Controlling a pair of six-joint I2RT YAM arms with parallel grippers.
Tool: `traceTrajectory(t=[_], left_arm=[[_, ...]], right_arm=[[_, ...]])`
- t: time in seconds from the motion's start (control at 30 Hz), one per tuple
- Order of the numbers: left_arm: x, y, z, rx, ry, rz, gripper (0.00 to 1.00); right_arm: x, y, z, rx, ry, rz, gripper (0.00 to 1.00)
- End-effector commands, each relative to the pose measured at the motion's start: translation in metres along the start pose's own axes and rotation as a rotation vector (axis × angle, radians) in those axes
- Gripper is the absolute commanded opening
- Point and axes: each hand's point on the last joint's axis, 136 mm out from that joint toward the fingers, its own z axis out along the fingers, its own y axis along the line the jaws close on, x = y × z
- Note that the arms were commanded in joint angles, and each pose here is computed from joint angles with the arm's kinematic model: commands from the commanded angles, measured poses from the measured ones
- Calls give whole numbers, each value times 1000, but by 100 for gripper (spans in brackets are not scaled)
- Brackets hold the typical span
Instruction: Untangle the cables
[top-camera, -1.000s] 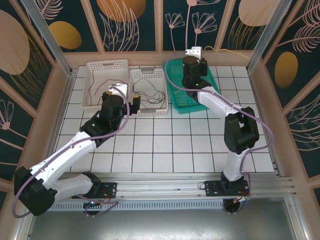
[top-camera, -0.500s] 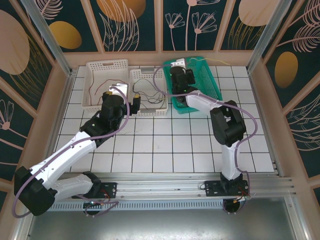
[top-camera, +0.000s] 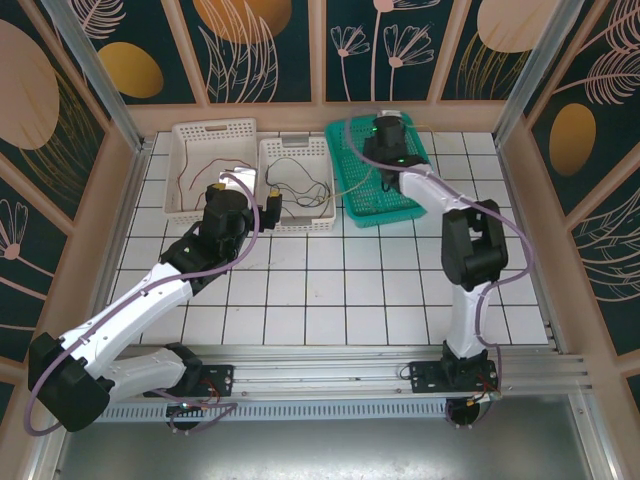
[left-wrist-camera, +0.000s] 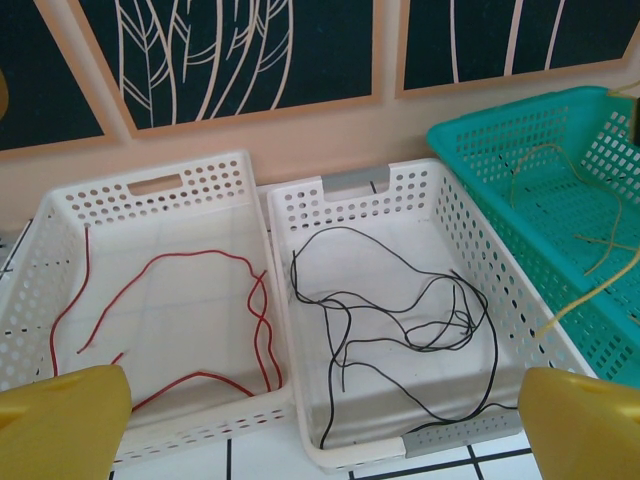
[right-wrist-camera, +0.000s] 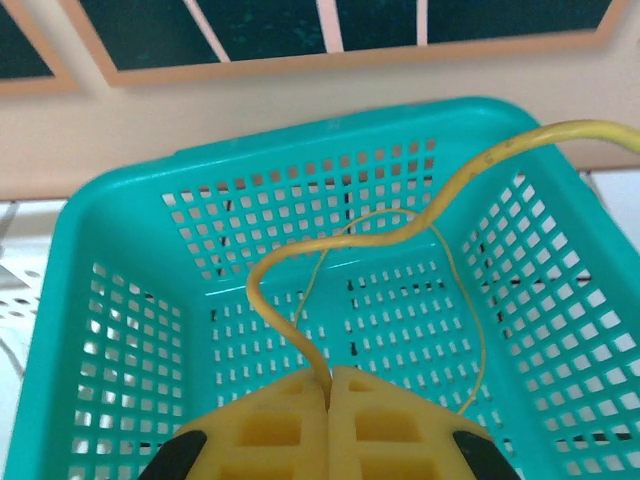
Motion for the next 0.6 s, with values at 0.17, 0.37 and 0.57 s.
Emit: traceTrajectory(t=[0.17,0.37,0.57], left_arm=[[-11,0,-2,4,-14,-14,99],[-11,0,-2,6,-15,-15,98],[-12,1,-3,1,-16,-15,99]], right_arm=[[-52,65,-93,-482,19,330,0],[-81,86,-147,-652,-26,382,0],[-83,96,-171,-708,-32,407,0]])
